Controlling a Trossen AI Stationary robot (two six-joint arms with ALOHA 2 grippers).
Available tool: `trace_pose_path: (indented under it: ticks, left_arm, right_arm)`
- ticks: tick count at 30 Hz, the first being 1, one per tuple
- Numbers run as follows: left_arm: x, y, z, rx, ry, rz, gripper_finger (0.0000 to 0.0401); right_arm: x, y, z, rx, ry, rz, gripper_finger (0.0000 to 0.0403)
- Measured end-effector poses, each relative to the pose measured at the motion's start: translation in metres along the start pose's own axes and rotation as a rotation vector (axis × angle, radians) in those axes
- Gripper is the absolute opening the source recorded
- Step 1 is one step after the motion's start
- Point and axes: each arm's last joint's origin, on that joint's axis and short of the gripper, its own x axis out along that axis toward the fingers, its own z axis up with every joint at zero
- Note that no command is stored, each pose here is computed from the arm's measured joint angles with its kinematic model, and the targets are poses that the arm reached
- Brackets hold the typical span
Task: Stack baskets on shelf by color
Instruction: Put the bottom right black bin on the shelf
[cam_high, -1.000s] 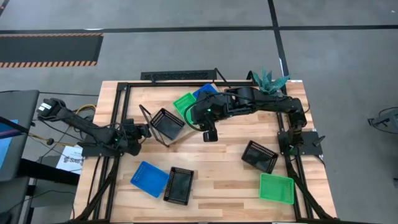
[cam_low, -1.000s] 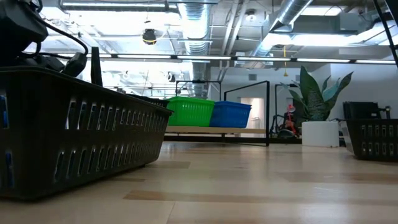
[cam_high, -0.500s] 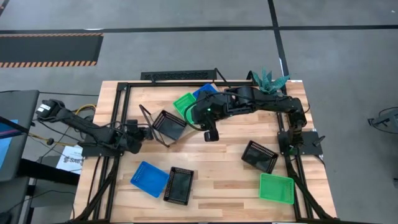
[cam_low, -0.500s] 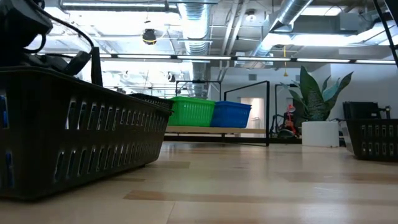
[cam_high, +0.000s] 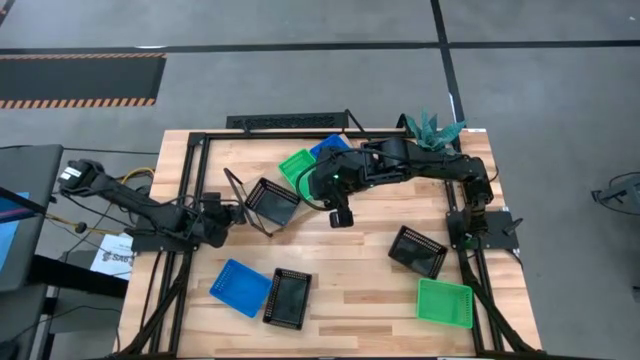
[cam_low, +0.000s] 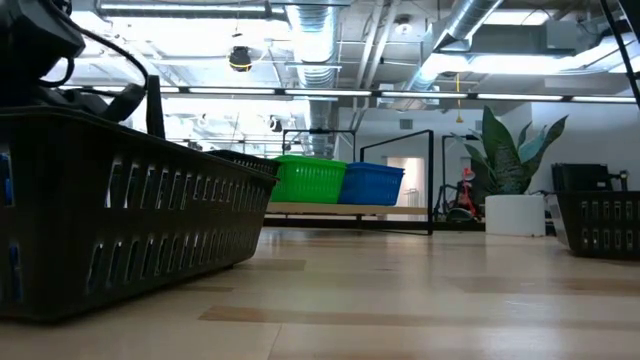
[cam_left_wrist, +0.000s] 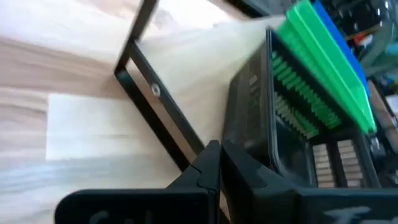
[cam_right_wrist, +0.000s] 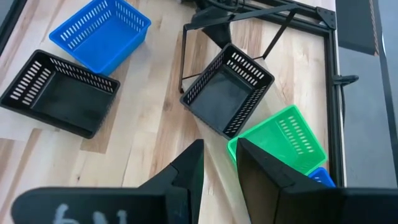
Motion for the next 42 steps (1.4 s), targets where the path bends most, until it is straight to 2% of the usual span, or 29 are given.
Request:
trace_pose_path:
  ticks: [11,15,21,24,30,36,42]
  left_arm:
    - [0.011,0.003,0.013,0.004,-0.102,0.088,0.0000]
    - [0.012,0.004,0.011,-0.012,-0.004,0.098,0.0000]
    - [0.008,0.000,-0.001,-0.027,0.291,0.062,0.0000]
    - [0.005,-0.002,-0.004,-0.015,0.340,0.028,0.0000]
    - [0.003,-0.009,-0.001,0.031,0.153,-0.048,0.0000]
    - [0.004,-0.006,0.001,0.068,0.078,-0.022,0.0000]
    - [0.004,-0.002,0.004,0.057,-0.042,0.009,0.0000]
  right_arm:
    - [0.001,-0.008,-0.001,0.016,-0.002,-0.013,0.0116]
    - [0.001,-0.010,-0.002,0.020,0.002,-0.016,0.0116]
    - [0.001,-0.010,-0.002,0.020,0.004,-0.017,0.0116]
    - [0.001,-0.010,-0.002,0.020,0.004,-0.017,0.0116]
    - [0.001,-0.010,-0.002,0.037,0.004,-0.017,0.0116]
    - [0.001,-0.009,-0.002,0.045,0.004,-0.015,0.0116]
    - [0.001,-0.010,-0.001,0.047,-0.005,-0.017,0.0116]
